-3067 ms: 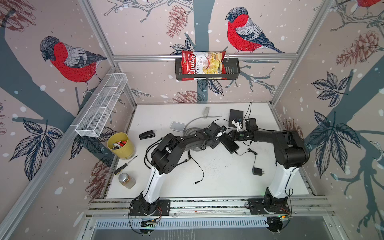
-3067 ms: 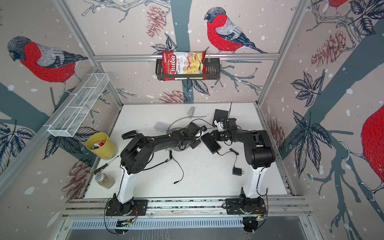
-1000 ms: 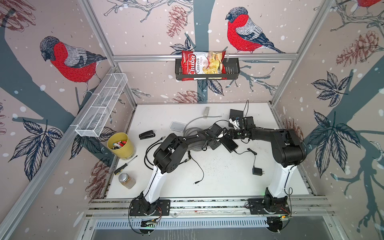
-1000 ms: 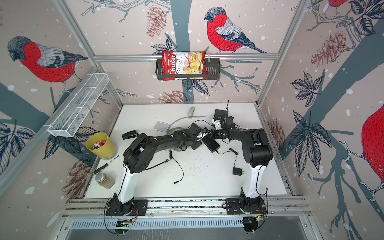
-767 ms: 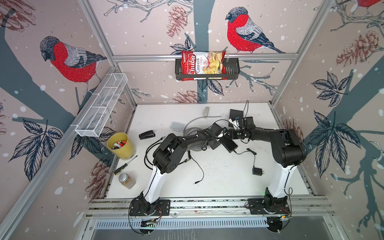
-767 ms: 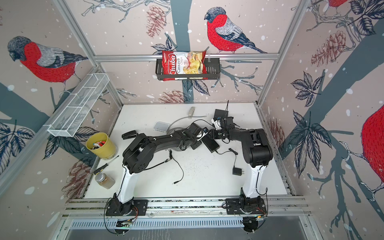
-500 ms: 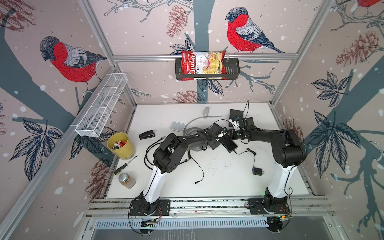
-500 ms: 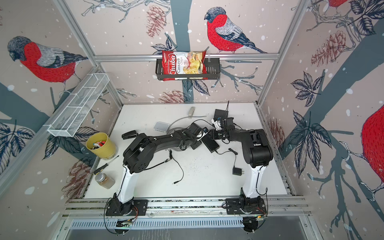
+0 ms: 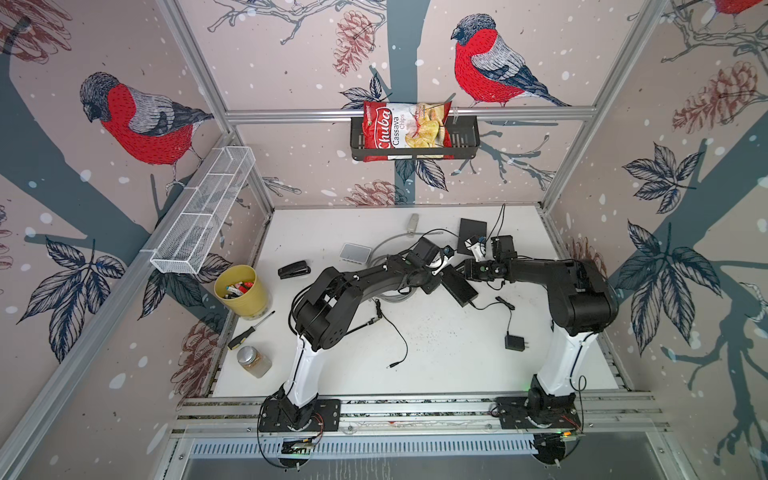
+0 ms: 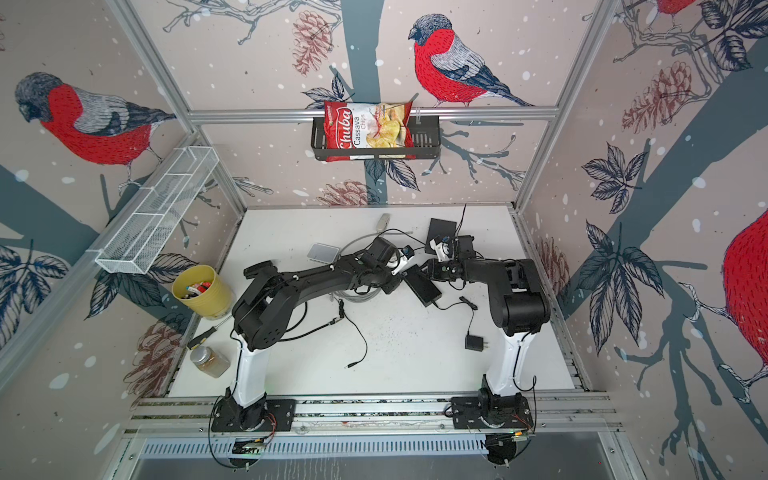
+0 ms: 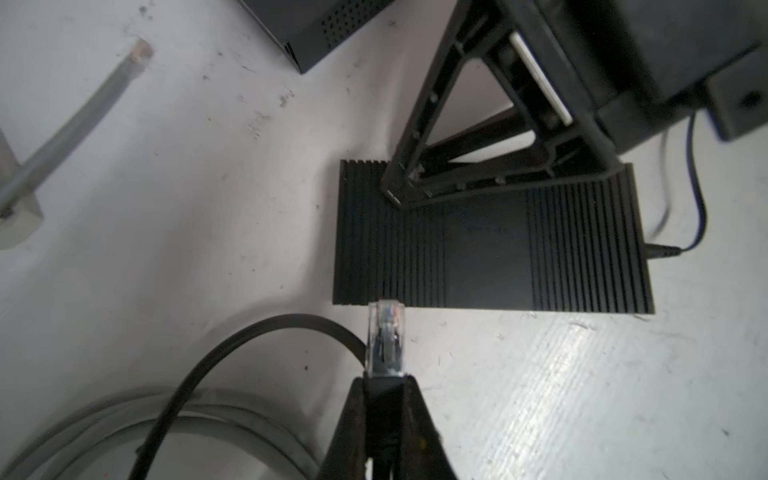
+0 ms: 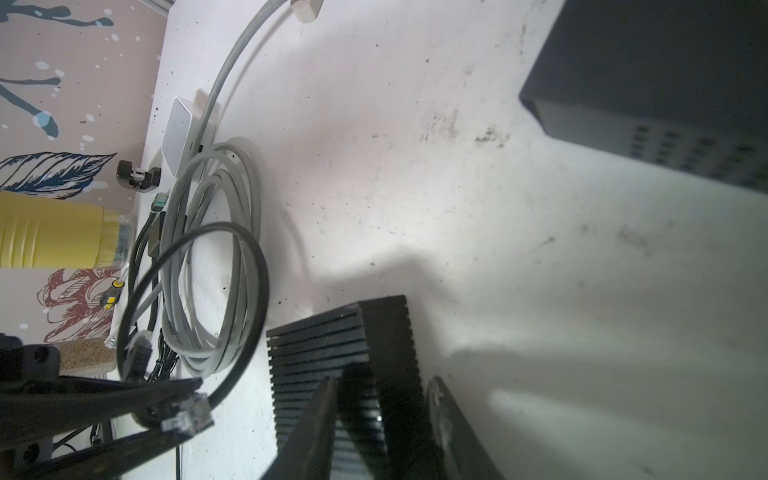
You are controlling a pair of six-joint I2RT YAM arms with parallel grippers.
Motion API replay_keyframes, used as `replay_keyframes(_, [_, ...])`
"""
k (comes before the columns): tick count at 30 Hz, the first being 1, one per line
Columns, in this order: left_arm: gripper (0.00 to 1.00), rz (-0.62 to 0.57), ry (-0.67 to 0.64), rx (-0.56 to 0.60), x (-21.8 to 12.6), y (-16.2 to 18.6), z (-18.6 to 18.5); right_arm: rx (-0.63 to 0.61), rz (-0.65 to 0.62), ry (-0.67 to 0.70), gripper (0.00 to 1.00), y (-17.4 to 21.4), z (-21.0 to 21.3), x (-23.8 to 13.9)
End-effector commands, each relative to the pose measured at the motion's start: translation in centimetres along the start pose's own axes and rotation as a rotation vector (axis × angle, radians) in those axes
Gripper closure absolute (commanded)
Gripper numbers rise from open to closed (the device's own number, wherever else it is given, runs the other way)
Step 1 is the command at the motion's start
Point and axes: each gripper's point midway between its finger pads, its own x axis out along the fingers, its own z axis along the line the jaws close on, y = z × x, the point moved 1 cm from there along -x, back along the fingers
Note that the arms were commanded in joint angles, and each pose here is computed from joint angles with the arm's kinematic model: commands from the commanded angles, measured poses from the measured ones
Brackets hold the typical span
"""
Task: Insert the plug into the switch port
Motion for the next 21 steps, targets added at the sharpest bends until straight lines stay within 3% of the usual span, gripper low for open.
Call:
replay_keyframes(1, [0.93, -0.028, 0.139, -0.029, -1.2, -0.5, -1.3, 0.041, 0.013, 0.047, 0.63, 0.4, -1.0, -0.4])
replay_keyframes(5, [0.93, -0.107, 0.335, -0.085, -3.8, -1.9, -2.2, 0.039, -0.015, 0.050, 0.63, 0.1, -0.6, -1.3])
replay_keyframes(11, [0.93, -0.190, 0.473, -0.054, -7.5, -3.8, -4.2, 0.016, -0.069, 0.029, 0.63, -1.2, 0.9, -3.0])
replay_keyframes(21, [0.93, -0.173, 0.432, -0.046, -7.8, -3.1, -3.6, 0.008, -0.074, 0.033, 0.63, -1.1, 1.1, -3.4])
